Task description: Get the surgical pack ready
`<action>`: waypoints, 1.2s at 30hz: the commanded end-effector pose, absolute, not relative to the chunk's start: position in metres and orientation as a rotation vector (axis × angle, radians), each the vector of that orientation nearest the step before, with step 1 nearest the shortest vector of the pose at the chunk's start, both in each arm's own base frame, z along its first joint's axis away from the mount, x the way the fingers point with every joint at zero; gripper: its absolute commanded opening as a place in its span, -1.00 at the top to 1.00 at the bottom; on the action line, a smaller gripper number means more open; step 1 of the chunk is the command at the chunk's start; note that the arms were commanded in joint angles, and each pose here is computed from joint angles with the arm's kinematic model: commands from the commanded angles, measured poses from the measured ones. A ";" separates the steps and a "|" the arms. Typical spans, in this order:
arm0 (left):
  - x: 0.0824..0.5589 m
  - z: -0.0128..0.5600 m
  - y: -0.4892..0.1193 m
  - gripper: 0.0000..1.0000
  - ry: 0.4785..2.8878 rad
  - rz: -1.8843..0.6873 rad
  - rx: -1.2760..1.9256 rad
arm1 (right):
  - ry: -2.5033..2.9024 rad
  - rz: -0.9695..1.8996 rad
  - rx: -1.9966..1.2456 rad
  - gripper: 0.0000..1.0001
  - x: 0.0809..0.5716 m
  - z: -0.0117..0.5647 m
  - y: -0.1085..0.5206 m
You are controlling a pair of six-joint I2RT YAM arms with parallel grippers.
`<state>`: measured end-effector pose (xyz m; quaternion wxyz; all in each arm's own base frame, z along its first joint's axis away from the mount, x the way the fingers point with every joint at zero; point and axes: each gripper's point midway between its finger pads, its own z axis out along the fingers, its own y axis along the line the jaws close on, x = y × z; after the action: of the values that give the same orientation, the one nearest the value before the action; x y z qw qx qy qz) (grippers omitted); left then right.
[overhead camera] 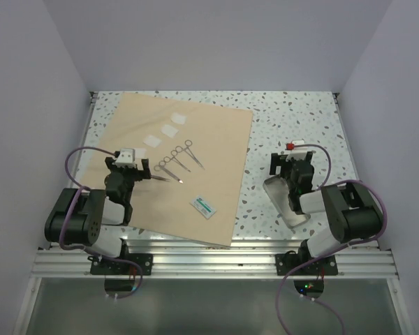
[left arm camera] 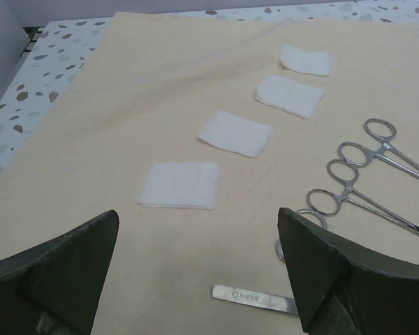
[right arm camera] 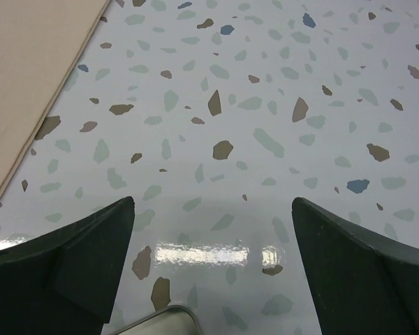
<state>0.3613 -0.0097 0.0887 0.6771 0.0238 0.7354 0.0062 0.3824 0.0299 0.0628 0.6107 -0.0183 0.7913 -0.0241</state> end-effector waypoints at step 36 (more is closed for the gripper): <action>0.276 0.119 -0.065 -1.00 2.132 -0.606 -0.461 | 2.334 0.861 -0.221 -0.97 0.242 0.138 0.178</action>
<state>0.2963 -0.0571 0.1202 0.4449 -0.1850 0.8461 -0.2280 0.2560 0.1462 0.1190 0.3329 -0.0027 0.8919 0.3059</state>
